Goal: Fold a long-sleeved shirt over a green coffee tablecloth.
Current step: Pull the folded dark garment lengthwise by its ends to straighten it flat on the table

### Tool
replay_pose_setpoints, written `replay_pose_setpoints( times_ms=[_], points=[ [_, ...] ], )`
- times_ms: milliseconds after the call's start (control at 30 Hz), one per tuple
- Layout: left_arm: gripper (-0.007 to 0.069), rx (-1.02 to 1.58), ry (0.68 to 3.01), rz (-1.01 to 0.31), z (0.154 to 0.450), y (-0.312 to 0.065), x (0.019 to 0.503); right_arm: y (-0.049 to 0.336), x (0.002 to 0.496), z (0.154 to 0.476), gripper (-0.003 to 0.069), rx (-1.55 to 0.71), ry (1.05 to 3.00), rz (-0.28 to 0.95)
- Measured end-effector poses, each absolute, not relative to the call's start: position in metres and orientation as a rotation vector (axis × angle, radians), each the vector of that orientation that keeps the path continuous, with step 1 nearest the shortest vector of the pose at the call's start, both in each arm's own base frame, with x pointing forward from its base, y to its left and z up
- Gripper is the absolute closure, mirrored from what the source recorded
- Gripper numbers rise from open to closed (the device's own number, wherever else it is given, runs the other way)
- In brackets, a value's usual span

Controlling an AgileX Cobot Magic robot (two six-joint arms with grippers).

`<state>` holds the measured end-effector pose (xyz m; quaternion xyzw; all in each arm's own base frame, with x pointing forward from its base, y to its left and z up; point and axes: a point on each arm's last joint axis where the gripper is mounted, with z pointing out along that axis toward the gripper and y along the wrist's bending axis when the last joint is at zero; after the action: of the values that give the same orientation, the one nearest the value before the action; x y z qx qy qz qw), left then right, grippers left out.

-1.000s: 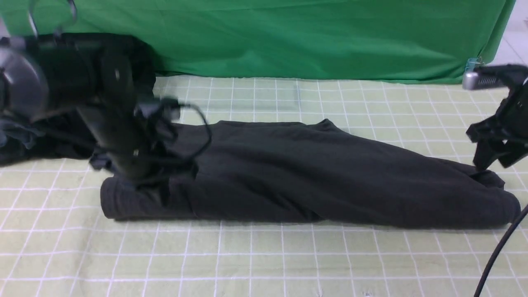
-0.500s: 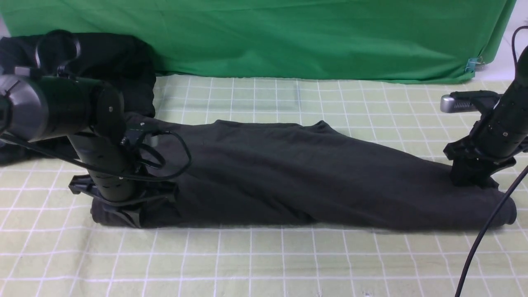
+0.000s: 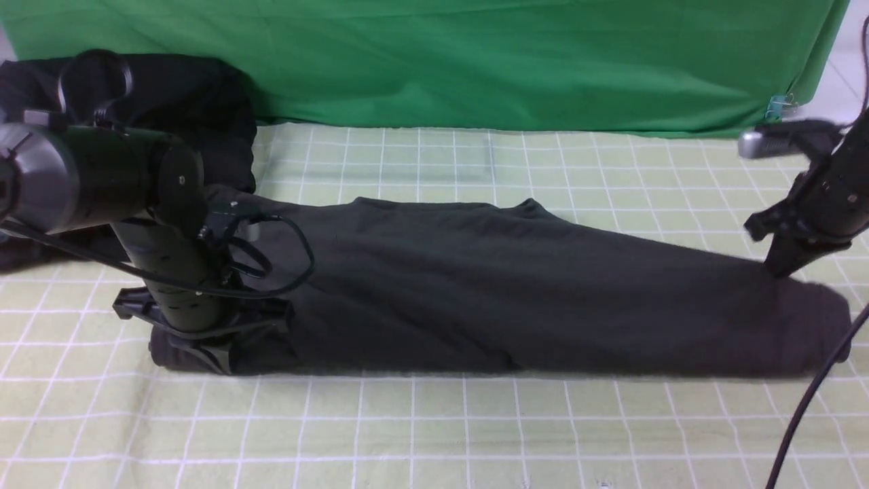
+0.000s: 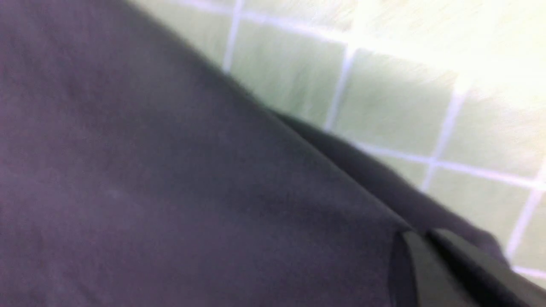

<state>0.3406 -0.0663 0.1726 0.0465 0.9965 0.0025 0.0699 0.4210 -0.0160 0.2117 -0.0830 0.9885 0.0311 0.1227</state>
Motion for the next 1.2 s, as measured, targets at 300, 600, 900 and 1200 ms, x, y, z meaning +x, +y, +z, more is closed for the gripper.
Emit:
replay_pose_setpoints(
  times_ms=[300,600,900,1200],
  points=[
    [0.0629,0.140,2.999,0.008,0.173,-0.066,0.341,-0.022,0.434,0.185,0.0607,-0.217,2.870,0.055],
    [0.0629,0.100,3.011,-0.032,0.183,-0.067,0.335,-0.030,0.423,0.237,0.0161,-0.055,2.902,-0.031],
    [0.0629,0.080,2.861,-0.092,0.244,-0.064,0.315,-0.036,0.387,0.241,0.0150,-0.006,3.037,-0.025],
    [0.0629,0.037,2.893,-0.122,0.195,-0.069,0.341,-0.031,0.369,0.189,0.0162,0.057,3.068,0.035]
  ],
)
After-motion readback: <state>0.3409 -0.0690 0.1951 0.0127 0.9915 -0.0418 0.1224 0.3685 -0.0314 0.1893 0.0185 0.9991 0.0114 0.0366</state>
